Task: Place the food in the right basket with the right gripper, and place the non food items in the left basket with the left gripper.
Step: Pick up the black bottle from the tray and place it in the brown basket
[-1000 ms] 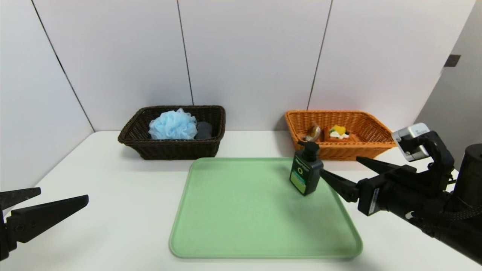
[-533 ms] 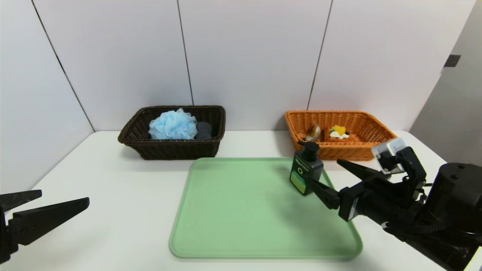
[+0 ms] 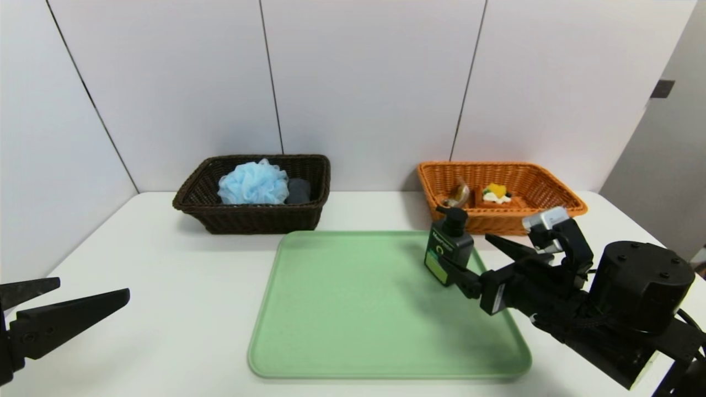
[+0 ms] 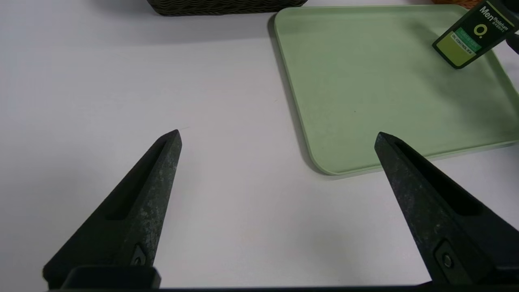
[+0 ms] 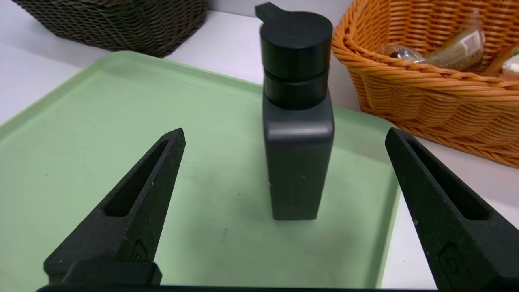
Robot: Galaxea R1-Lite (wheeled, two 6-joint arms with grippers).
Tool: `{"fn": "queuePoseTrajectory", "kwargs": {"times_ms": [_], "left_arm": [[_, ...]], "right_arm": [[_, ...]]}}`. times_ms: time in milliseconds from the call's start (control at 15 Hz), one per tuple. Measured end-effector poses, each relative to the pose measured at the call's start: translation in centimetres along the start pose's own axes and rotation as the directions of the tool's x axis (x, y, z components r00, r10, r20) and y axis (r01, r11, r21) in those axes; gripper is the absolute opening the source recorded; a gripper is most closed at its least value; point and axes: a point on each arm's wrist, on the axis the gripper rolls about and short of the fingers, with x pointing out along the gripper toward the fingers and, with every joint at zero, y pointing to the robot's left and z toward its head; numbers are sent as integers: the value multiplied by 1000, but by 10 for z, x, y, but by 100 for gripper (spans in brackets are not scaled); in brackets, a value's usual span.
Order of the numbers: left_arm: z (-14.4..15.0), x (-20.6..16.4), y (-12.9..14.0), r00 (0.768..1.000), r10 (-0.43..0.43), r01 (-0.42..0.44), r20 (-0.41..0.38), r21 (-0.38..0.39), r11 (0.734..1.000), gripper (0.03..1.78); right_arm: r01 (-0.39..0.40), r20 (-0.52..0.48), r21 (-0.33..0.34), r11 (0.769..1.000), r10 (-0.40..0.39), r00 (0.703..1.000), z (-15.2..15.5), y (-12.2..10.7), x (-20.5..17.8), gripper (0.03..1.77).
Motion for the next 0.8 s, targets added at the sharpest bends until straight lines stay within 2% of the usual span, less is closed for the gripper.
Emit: {"fn": "queuePoseTrajectory", "kwargs": {"times_ms": [800], "left_arm": [[0, -5, 0, 1000, 0, 0, 15, -1, 1000, 169]], "right_arm": [[10, -27, 4, 1000, -10, 1000, -15, -2, 38, 171]]}}
